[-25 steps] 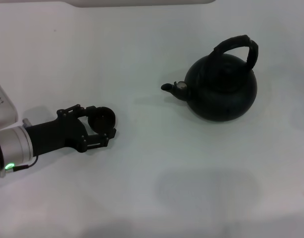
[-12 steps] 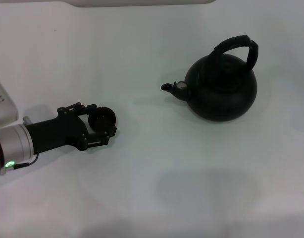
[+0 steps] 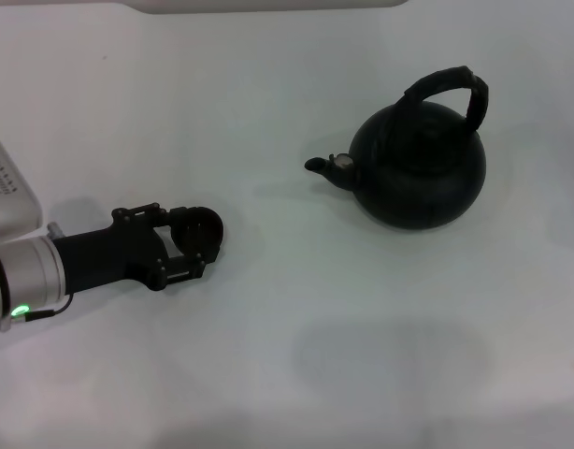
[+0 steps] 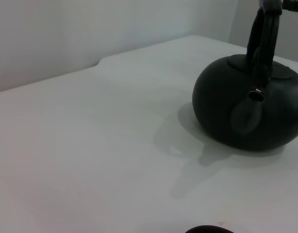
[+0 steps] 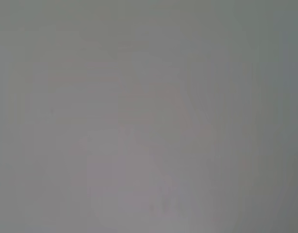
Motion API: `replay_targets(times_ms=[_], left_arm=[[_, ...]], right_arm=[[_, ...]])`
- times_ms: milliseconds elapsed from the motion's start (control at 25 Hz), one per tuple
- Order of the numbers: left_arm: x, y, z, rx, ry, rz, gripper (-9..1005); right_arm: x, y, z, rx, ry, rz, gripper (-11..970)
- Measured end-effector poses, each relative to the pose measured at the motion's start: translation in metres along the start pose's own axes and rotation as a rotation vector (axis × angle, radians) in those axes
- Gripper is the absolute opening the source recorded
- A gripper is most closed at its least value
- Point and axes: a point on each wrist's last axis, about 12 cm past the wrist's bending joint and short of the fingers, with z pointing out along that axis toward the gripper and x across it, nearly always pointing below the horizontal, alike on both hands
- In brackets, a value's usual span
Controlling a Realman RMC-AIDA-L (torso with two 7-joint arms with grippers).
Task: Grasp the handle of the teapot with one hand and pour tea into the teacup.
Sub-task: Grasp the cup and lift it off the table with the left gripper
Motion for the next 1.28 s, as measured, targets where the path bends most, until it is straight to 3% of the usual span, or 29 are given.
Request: replay_targets(times_ms=[80, 720, 1280], left_arm=[[0.000, 0.000, 0.000, 0.000, 0.000, 0.001, 703], [-0.019, -0.002, -0.001, 0.028, -0.038, 0.116, 703], [-0.005, -0.002, -0.008, -0.013, -0.017, 0.066, 703]], right_arm=[[0.000, 0.000, 0.000, -0.001, -0.002, 0.000, 482], [0.002, -0.002, -0.002, 0.004, 0.007, 0.000, 481], [0.004, -0.003, -0.008, -0.002, 0.005, -0.004, 481]])
